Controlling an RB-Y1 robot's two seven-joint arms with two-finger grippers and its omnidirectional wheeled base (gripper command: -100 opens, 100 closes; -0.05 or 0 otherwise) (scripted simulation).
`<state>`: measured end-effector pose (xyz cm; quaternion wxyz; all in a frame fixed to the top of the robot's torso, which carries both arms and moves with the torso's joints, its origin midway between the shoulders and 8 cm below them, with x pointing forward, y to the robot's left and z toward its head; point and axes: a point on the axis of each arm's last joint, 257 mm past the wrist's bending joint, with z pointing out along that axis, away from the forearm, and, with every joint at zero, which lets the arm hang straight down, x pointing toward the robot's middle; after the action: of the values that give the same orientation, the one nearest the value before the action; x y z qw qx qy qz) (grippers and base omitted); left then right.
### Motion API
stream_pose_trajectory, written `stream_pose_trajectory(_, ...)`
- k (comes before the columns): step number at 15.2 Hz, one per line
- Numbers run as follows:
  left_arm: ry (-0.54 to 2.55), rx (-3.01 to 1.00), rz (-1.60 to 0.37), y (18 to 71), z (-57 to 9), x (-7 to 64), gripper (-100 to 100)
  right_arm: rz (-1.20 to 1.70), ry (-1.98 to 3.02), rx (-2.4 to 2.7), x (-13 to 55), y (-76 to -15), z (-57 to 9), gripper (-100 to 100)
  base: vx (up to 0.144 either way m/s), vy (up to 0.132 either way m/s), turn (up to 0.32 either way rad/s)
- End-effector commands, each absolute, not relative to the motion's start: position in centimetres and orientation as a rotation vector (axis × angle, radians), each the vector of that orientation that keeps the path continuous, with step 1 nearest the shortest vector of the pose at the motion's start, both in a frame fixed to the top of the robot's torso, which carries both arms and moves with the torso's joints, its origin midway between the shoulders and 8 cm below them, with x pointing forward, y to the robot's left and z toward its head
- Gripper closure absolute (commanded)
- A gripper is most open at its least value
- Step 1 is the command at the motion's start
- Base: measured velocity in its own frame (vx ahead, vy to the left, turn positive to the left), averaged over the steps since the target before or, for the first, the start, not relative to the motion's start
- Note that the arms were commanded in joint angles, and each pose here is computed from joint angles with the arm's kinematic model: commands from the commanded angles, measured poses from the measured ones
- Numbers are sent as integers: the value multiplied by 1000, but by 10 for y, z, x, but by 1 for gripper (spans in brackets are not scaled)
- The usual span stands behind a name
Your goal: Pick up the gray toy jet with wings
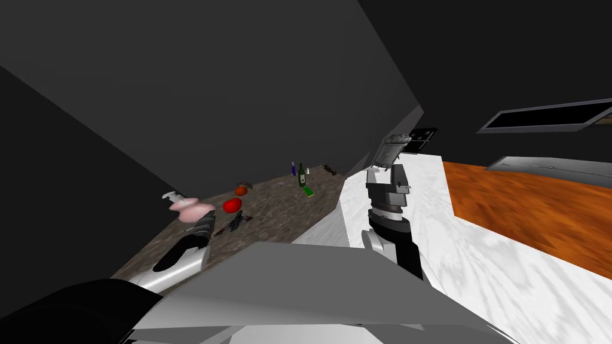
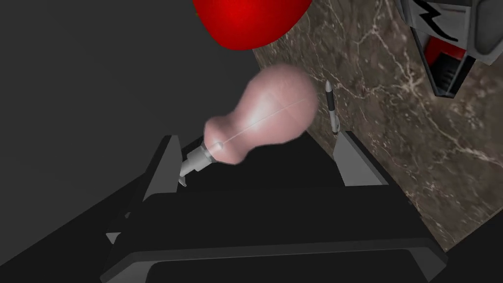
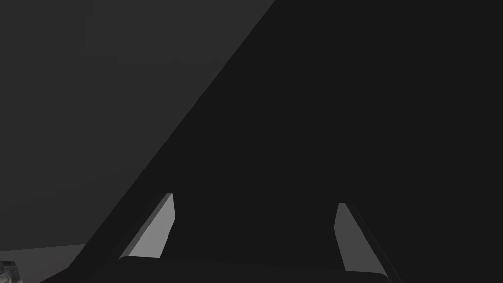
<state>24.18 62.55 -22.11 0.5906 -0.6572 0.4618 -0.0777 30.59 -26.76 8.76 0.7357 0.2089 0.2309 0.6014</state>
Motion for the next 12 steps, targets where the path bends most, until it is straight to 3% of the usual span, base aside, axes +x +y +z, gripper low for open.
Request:
stream_pose_trajectory(1, 1068, -1584, -141, 631, -231, 226, -100, 1321, 507, 459, 306, -268, 88, 0, 71, -64, -63)
stream_pose_trajectory(12, 995, -1829, 34, 660, -272, 145, -100, 1321, 507, 459, 306, -268, 88, 0, 64, -54, -57)
